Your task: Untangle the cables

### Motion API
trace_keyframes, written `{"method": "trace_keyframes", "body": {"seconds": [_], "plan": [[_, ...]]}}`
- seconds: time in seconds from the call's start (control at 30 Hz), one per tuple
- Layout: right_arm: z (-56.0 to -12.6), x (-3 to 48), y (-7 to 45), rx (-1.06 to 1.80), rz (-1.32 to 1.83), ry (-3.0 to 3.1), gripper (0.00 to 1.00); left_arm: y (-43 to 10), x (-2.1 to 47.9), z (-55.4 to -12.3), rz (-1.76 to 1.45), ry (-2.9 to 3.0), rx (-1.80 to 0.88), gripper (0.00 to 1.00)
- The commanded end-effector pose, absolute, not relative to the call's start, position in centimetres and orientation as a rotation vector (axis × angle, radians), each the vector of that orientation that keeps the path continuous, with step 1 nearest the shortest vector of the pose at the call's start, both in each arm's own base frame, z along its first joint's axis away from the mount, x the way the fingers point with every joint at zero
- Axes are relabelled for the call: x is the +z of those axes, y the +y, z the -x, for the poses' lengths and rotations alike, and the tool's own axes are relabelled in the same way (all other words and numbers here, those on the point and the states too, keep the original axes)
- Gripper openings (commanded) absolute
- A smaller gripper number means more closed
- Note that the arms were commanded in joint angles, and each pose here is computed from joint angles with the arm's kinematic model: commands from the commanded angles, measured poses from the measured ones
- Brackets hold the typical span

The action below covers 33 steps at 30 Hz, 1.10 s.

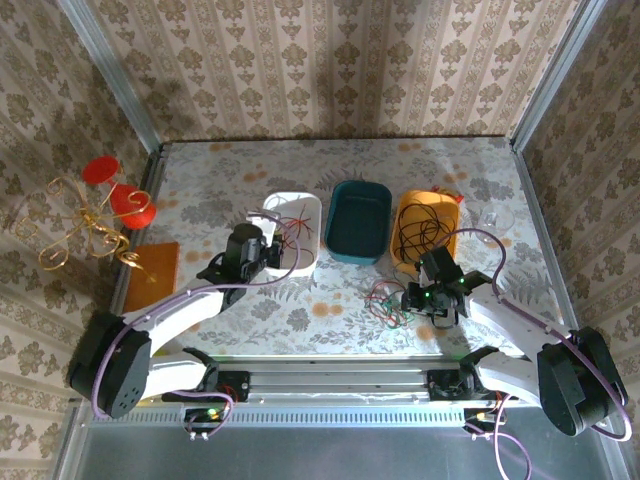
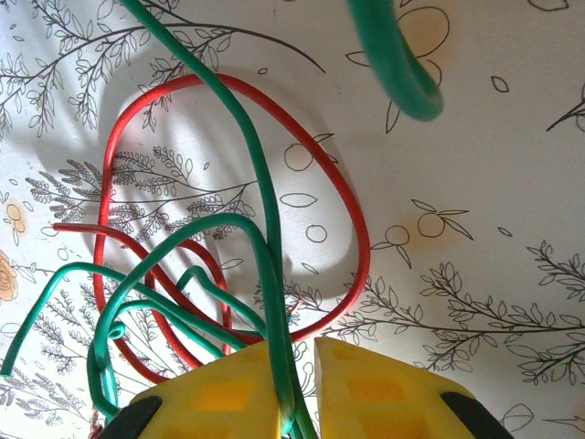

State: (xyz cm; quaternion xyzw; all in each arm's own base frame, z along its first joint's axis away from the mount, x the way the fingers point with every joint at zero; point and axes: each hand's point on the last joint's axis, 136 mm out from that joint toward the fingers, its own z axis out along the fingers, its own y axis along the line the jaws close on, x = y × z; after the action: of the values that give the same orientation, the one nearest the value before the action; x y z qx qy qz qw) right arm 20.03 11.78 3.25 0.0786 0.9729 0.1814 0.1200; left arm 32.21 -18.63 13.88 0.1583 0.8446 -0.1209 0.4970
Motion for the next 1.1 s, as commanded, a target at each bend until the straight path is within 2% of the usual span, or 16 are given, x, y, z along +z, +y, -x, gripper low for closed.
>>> {"method": "trace_keyframes", "body": {"seconds": [0.0, 0.07, 0.13, 0.33, 0.5, 0.7, 0.93, 1.07], "plan": [[-20.2, 4.2, 12.1, 0.558, -0.202, 2.834, 0.18, -18.7, 15.0, -32.8, -0.297, 2.004, -0.306, 0.20], [-20.2, 4.3, 12.3, 0.576, -0.198, 2.828, 0.18, -19.7, 15.4, -32.5, -0.335, 1.996, -0.341, 0.37], [-20.2, 4.5, 12.5, 0.599, -0.190, 2.820, 0.18, -20.9, 16.4, -32.2, -0.388, 1.975, -0.372, 0.46], [-19.8, 5.2, 13.3, 0.673, -0.149, 2.797, 0.18, -26.8, 20.2, -28.9, -0.696, 1.865, -0.514, 0.57], [-19.6, 5.8, 14.3, 0.755, -0.102, 2.781, 0.19, -31.9, 19.5, -23.7, -0.983, 1.869, -0.720, 0.64], [-18.7, 5.8, 16.7, 0.874, 0.028, 2.811, 0.19, -35.9, 16.2, -19.9, -1.163, 1.911, -0.819, 0.65], [-19.4, 5.1, 14.6, 0.638, -0.037, 2.813, 0.18, -38.7, 12.6, -18.1, -1.314, 1.947, -0.823, 0.64], [-19.4, 4.9, 13.8, 0.607, -0.101, 2.804, 0.18, -40.0, 10.8, -17.7, -1.354, 1.960, -0.811, 0.62]]}}
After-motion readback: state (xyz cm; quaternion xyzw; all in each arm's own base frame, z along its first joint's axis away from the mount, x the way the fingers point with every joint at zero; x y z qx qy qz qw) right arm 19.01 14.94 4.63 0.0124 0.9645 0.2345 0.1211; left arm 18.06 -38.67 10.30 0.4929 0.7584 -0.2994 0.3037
